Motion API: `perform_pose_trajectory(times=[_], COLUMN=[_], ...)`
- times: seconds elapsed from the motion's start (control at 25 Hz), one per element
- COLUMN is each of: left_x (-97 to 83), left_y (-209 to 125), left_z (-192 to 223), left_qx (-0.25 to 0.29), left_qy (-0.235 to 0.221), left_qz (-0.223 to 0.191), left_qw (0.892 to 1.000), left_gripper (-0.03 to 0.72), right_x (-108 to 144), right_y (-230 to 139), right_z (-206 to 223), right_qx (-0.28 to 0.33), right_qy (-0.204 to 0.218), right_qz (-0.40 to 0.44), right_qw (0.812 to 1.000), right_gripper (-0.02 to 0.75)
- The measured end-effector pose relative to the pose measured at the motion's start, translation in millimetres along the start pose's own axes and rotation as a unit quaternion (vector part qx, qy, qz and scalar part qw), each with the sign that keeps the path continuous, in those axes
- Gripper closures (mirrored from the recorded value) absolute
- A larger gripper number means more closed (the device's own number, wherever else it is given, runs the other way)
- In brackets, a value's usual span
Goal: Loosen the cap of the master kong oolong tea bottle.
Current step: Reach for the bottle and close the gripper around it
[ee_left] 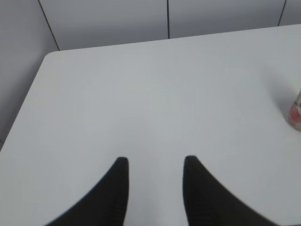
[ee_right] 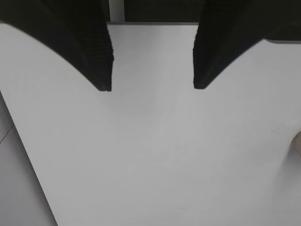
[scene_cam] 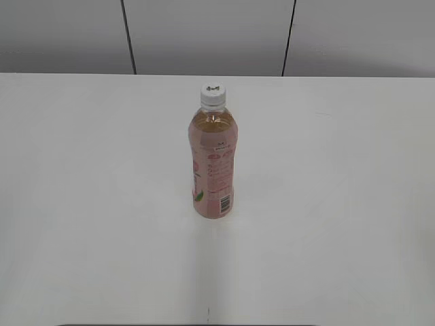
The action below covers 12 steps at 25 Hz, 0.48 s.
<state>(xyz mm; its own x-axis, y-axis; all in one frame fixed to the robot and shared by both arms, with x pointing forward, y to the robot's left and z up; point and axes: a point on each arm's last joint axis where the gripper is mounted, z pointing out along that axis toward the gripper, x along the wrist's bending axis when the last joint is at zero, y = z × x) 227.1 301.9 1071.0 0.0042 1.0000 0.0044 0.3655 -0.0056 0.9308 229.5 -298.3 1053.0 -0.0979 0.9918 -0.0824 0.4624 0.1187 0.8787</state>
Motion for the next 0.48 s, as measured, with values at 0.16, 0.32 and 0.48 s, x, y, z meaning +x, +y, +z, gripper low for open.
perform_pose_trajectory(times=[0.16,0.32,0.48], left_x=[0.0,0.0,0.0], left_y=[0.0,0.0,0.0], left_z=[0.0,0.0,0.0], left_qx=[0.000,0.000,0.000], left_qy=[0.000,0.000,0.000], left_qz=[0.000,0.000,0.000], left_qw=[1.000,1.000,1.000], left_gripper=[0.446,0.446,0.446], right_x=[0.0,0.0,0.0], right_y=[0.0,0.0,0.0], right_z=[0.0,0.0,0.0], right_qx=[0.000,0.000,0.000], right_qy=[0.000,0.000,0.000], right_qz=[0.000,0.000,0.000], right_qw=[1.000,1.000,1.000], right_gripper=[0.321,0.321,0.321])
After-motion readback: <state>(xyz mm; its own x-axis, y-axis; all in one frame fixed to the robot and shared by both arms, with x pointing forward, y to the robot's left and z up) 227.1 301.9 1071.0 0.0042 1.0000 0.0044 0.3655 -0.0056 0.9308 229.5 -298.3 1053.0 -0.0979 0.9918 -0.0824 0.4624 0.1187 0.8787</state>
